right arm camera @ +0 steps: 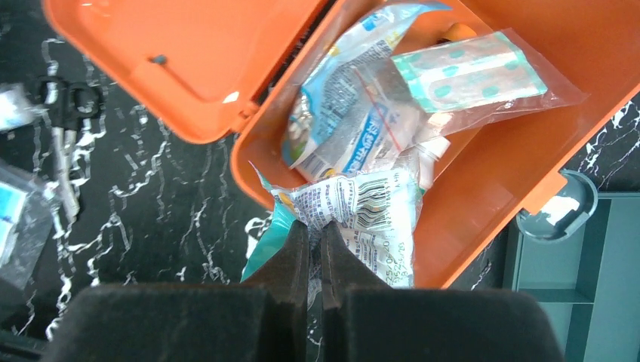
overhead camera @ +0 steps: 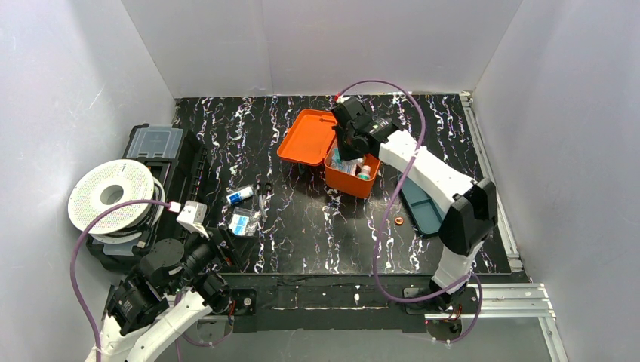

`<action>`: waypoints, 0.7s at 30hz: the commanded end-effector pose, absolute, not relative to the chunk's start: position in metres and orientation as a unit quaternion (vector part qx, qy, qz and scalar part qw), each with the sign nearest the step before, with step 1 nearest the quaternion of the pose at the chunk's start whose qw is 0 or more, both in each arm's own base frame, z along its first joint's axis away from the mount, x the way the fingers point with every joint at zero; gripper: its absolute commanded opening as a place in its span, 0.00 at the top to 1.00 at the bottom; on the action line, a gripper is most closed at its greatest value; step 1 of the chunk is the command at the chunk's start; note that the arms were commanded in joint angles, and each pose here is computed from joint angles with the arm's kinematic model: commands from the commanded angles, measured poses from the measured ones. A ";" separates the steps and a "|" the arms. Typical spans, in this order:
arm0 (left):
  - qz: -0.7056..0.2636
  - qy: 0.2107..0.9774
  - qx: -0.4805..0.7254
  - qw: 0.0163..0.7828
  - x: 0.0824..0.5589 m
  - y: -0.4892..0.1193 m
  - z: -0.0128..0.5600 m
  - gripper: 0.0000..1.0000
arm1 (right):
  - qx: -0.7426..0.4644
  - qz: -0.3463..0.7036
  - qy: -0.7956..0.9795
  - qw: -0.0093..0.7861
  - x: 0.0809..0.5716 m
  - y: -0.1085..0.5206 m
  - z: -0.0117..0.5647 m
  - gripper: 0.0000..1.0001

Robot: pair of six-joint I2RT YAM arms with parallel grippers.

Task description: Organize the medicine kit

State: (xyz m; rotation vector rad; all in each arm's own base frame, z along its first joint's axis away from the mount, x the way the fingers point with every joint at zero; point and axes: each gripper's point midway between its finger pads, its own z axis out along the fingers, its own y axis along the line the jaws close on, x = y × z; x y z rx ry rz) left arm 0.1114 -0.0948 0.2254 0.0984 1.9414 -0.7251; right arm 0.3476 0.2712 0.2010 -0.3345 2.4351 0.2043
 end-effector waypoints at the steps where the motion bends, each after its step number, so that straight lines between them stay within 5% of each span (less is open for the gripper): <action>1: -0.294 0.807 0.038 0.511 0.114 -0.093 0.226 0.01 | -0.107 0.062 0.942 0.312 0.362 0.260 0.189 0.99; 21: -0.311 0.793 0.039 0.522 0.109 -0.092 0.232 0.00 | -0.066 -0.007 0.978 0.197 0.350 0.220 0.085 0.99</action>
